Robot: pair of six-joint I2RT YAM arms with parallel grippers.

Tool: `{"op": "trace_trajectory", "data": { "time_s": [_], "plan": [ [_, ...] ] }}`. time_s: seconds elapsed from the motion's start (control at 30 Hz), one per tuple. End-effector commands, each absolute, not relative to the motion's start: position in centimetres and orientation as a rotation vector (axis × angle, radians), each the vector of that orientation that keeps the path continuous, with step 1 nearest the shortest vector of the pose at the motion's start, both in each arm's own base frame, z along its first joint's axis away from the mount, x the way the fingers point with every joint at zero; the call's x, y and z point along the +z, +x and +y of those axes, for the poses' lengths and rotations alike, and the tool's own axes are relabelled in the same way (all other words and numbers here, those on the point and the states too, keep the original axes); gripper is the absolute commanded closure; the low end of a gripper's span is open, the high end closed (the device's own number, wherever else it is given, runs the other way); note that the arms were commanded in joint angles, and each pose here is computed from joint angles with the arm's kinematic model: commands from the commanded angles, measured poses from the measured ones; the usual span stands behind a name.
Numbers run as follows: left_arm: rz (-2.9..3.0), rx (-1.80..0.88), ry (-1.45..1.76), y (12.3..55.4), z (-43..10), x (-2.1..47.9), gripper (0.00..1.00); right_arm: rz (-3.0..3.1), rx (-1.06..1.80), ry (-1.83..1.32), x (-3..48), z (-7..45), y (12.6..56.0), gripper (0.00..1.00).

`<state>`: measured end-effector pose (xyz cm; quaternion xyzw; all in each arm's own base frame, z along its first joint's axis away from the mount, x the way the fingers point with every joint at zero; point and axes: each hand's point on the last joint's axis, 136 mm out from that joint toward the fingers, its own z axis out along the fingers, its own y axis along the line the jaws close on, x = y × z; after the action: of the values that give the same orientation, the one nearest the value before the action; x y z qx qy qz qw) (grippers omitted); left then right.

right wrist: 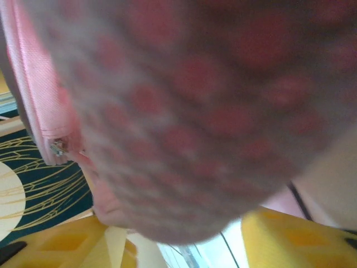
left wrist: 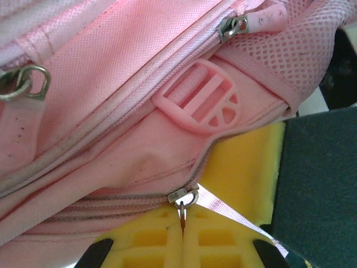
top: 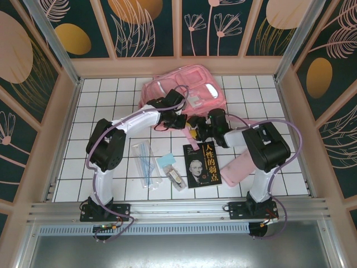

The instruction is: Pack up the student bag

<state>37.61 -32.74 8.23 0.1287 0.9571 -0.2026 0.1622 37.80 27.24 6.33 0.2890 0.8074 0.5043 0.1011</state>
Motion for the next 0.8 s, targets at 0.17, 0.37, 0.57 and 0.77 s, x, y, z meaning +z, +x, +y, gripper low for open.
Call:
{"op": "trace_trajectory", "data": {
  "time_s": [0.17, 0.37, 0.57, 0.77],
  "plan": [
    [2.753, -0.534, 0.408, 36.1, -32.0, 8.1, 1.00, 2.230, 1.355, 0.901, 6.9, 24.6, 41.3, 1.00],
    [2.753, -0.337, 0.372, 37.6, -28.8, 7.5, 1.00, 2.213, 1.301, 0.877, 7.5, 23.0, 40.9, 1.00],
    [2.793, -0.093, 0.185, 40.0, -21.6, 4.2, 1.00, 2.202, 1.281, 0.871, 8.6, 21.5, 40.2, 1.00],
    [2.769, -0.009, 0.133, 40.0, -18.4, 5.2, 1.00, 2.197, 1.220, 0.877, 8.6, 19.4, 40.6, 1.00]
  ]
}}
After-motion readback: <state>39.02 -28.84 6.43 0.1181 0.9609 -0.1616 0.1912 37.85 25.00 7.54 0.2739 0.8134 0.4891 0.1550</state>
